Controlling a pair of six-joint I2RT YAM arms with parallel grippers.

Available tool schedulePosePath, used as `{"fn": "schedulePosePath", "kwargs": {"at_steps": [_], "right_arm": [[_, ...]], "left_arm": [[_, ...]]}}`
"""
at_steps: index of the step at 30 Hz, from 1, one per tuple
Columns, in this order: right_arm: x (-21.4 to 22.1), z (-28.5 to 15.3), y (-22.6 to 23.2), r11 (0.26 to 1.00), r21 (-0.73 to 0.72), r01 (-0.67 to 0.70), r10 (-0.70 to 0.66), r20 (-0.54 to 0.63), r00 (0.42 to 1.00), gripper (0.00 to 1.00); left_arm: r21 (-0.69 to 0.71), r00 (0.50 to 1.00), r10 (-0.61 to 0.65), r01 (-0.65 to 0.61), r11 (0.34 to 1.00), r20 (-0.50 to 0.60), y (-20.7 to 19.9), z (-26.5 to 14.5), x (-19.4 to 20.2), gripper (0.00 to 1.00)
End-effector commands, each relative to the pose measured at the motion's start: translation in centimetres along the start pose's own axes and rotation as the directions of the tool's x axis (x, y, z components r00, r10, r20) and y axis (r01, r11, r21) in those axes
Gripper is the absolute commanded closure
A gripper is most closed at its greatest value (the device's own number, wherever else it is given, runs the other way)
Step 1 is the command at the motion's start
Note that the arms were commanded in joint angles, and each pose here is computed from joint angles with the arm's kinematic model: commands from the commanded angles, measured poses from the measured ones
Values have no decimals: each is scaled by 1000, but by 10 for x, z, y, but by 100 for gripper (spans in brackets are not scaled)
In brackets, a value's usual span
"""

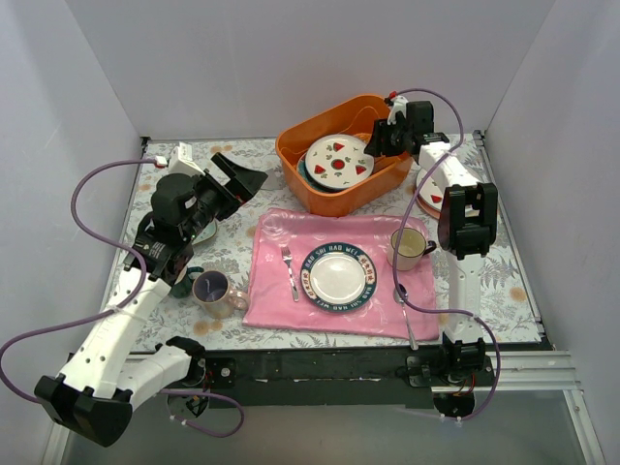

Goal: Place the mixed dishes into the plastic bin
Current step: Place the plate in the plastic bin, then pick up the plate at the center of the board.

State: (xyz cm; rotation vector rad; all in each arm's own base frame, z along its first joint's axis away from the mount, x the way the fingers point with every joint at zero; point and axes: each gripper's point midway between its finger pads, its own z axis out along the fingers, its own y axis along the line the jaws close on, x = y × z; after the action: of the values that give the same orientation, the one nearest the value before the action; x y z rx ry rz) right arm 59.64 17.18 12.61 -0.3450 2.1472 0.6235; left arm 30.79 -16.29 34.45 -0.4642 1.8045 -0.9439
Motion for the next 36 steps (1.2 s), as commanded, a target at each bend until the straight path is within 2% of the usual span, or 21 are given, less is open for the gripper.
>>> {"fn": "schedulePosePath", "kwargs": {"at_steps": [1,11,20,21,29,36], "right_arm": [[-61,-29,15,992,17,129,-130,124,984,43],[-113,-79,40,949,46,310,-312,231,921,35],[-136,-144,69,893,90,441,-447,289,846,18],[-141,-159,75,877,109,468,-477,305,824,15],[-113,-214,87,863,119,491,-503,302,810,10],[-78,-254,80,845,175,506,-535,265,802,5]], "left_arm": [[11,999,3,-3,1000,38,-2,-9,-7,2],[17,999,1,-2,1000,47,0,-16,-7,2],[10,997,1,-1,1000,76,3,-19,-10,2],[15,997,3,-5,1000,77,3,-19,-10,2],[35,999,31,-32,999,34,0,-16,-2,2],[49,1000,30,-30,998,-2,-1,-11,5,2]]}}
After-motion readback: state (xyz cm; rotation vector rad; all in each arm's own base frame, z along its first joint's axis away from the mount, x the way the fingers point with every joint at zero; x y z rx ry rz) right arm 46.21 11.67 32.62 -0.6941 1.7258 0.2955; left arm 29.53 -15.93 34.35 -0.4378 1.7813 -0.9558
